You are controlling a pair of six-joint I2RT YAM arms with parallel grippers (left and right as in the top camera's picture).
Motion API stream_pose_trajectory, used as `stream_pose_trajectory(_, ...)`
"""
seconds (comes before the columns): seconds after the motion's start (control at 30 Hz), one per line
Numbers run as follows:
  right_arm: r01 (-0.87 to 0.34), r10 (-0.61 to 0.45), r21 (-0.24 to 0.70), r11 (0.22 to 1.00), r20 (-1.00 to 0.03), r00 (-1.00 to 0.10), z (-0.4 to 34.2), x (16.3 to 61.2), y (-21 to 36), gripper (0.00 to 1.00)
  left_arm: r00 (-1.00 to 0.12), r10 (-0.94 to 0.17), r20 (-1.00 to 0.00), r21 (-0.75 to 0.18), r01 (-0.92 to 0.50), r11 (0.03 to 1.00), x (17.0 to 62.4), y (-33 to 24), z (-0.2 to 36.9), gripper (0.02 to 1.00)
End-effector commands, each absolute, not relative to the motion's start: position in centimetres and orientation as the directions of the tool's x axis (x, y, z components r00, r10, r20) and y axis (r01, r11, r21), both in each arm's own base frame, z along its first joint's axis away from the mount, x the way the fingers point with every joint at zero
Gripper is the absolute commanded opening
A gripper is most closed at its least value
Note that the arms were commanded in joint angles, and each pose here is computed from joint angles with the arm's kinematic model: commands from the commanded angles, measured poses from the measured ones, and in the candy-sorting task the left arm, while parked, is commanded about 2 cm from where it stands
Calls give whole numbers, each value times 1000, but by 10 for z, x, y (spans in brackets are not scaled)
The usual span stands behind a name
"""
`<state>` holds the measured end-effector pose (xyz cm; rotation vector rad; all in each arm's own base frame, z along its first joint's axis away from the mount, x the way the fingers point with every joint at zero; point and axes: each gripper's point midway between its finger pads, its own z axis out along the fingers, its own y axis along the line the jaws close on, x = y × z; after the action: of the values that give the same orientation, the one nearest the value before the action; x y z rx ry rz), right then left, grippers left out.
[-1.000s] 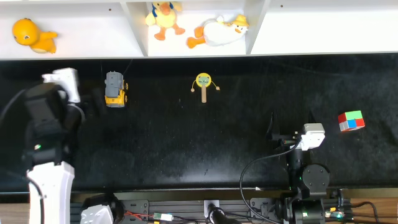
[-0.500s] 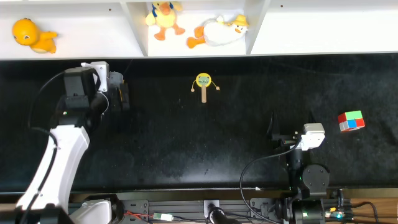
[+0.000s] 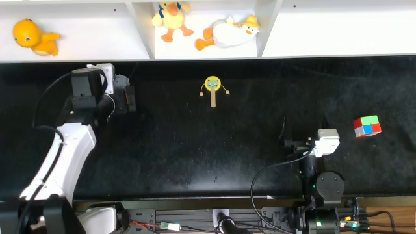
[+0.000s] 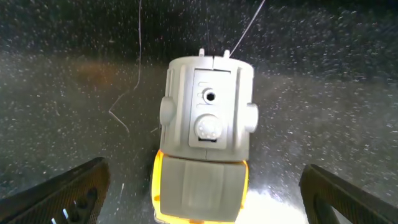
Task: Store Toys
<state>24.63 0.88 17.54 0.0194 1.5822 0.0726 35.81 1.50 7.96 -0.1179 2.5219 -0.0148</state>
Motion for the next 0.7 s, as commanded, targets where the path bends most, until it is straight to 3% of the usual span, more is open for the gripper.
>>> stream_pose_trajectory(0.03, -33, 63, 63, 997, -998, -14, 172, 247, 8, 993, -834, -86, -546, -9, -97, 995, 357, 19, 63, 998)
stream_pose_trajectory(0.13, -33, 63, 63, 997, -998, -14, 172, 247, 8, 996, -840, -87, -535, 1, -103, 995, 357, 21, 58, 969)
stream_pose_trajectory(0.2, -33, 63, 63, 997, -998, -14, 172, 247, 8, 996, -838, -86, -538, 0, -103, 995, 358, 21, 58, 842)
stream_pose_trajectory(0.43, -33, 63, 63, 997, -998, -14, 172, 247, 8, 993, -834, -86, -545, 1, -103, 995, 359, 21, 59, 570)
stream_pose_trajectory(0.7, -33, 63, 63, 997, -998, -14, 172, 247, 8, 996, -834, -86, -545, 12, -111, 994, 359, 24, 59, 364)
